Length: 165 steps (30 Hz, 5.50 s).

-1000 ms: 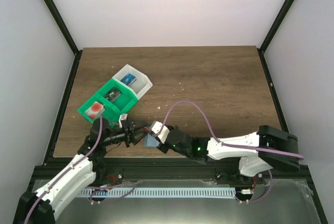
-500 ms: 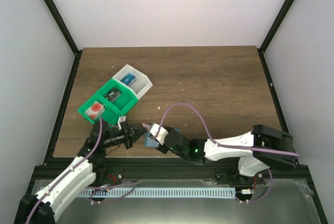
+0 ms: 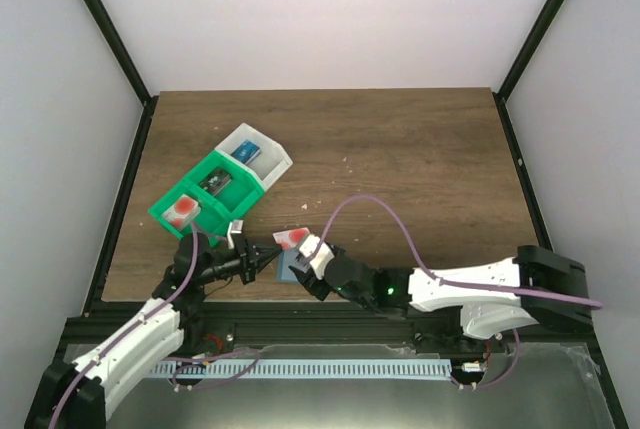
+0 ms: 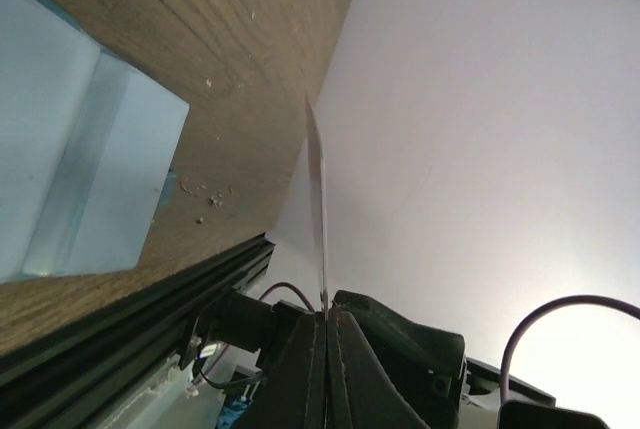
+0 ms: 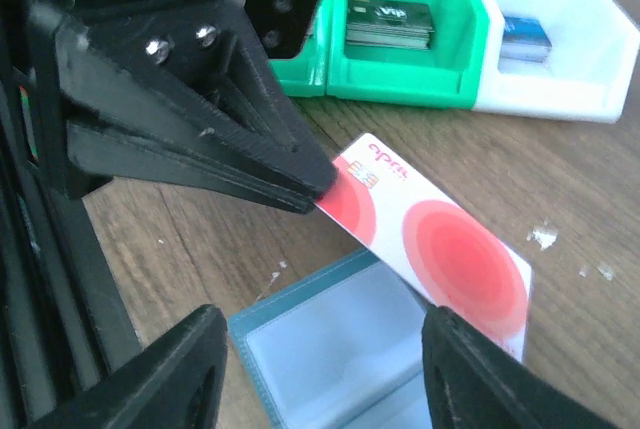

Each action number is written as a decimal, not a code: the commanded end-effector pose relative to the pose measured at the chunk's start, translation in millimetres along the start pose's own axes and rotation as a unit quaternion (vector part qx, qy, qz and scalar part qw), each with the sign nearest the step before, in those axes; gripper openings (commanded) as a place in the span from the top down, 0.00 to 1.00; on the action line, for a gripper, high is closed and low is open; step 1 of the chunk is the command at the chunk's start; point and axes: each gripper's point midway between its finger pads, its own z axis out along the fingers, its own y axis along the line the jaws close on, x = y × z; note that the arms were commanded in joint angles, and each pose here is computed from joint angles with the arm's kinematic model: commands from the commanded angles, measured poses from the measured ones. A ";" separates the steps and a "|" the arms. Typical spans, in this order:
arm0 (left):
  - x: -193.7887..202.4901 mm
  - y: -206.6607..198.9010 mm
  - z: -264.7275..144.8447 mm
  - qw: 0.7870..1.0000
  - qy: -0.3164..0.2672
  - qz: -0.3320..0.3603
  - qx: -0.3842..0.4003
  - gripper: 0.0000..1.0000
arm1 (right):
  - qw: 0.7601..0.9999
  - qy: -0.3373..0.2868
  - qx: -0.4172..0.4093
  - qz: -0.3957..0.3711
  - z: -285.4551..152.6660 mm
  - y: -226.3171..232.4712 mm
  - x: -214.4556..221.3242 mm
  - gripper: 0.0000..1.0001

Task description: Take the credit cards out of the card holder

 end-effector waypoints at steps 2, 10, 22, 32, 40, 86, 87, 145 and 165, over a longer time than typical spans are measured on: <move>3.2 -10.9 1.3 0.996 0.011 0.076 0.034 1.00 | 0.997 0.004 0.005 0.080 -23.7 -10.6 5.6 0.29; 3.4 -34.2 3.4 0.981 0.005 0.192 0.033 1.00 | 0.982 -0.010 -0.024 0.185 -52.8 -14.4 0.9 0.00; -5.7 -90.7 -10.6 0.932 -0.070 0.354 0.037 1.00 | 0.954 -0.073 -0.041 0.287 -82.8 -31.2 9.6 0.00; -47.0 -129.8 -32.1 0.908 -0.143 0.393 -0.037 1.00 | 0.955 -0.078 -0.025 0.287 -97.6 -44.4 17.3 0.00; -91.7 -121.0 -60.0 0.916 -0.212 0.324 -0.107 1.00 | 0.959 -0.080 -0.034 0.271 -99.7 -41.8 15.5 0.00; -189.3 -26.6 -189.9 0.901 -0.383 0.110 -0.173 1.00 | 0.974 -0.074 -0.051 0.206 -114.6 -38.7 3.0 0.00; -186.8 -25.3 -187.8 0.904 -0.380 0.103 -0.166 1.00 | 0.975 -0.072 -0.050 0.205 -114.9 -39.2 3.2 0.00; -222.7 13.8 -210.2 0.870 -0.432 0.065 -0.229 0.81 | 0.972 -0.072 -0.027 0.221 -115.5 -47.6 4.6 0.00; -225.5 20.0 -214.0 0.864 -0.440 0.054 -0.239 0.65 | 0.970 -0.063 -0.015 0.234 -115.6 -51.9 11.2 0.00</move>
